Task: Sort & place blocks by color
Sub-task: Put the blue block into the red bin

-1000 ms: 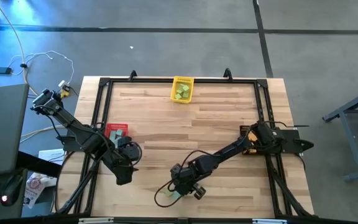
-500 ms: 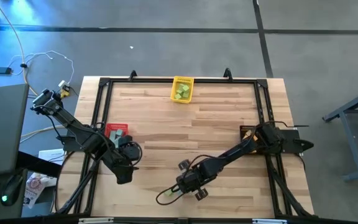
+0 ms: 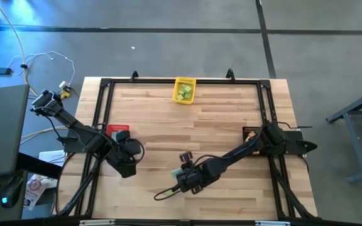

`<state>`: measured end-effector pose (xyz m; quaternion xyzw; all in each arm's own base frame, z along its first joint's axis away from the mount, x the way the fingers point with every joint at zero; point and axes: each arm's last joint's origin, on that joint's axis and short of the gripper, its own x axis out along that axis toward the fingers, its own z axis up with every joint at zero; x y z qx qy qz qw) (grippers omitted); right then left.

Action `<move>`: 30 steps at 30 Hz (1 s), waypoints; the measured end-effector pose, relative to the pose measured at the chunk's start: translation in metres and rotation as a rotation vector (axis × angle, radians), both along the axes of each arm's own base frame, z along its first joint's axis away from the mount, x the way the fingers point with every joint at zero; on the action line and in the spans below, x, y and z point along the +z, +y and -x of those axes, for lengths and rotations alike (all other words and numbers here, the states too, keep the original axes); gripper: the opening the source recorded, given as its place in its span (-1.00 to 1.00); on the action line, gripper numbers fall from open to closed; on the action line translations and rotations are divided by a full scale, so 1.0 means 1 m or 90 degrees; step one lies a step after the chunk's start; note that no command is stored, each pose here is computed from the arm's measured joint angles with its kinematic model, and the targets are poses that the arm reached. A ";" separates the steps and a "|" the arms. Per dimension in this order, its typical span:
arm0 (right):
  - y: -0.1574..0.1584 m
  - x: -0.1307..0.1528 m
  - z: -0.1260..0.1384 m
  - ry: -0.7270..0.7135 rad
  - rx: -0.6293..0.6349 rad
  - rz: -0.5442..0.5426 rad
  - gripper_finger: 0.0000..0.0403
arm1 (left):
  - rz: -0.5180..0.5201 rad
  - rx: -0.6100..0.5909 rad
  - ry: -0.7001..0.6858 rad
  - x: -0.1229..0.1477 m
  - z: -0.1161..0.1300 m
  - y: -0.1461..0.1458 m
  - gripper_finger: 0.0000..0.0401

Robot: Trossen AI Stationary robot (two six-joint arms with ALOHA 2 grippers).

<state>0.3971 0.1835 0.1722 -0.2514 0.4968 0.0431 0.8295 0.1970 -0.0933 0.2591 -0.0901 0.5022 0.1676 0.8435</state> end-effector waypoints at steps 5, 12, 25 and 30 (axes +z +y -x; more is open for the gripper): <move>-0.004 0.019 -0.011 -0.063 -0.026 0.046 -0.49 | 0.017 0.041 -0.022 -0.013 0.000 0.006 0.11; -0.014 0.033 -0.025 -0.147 -0.071 0.084 -0.49 | 0.067 0.078 -0.086 -0.027 -0.003 0.019 0.11; -0.034 0.039 -0.037 -0.186 -0.096 0.170 -0.49 | 0.184 0.108 -0.257 -0.035 -0.016 0.033 0.11; -0.034 0.043 -0.041 -0.213 -0.081 0.203 -0.49 | 0.177 0.124 -0.284 -0.033 -0.019 0.036 0.11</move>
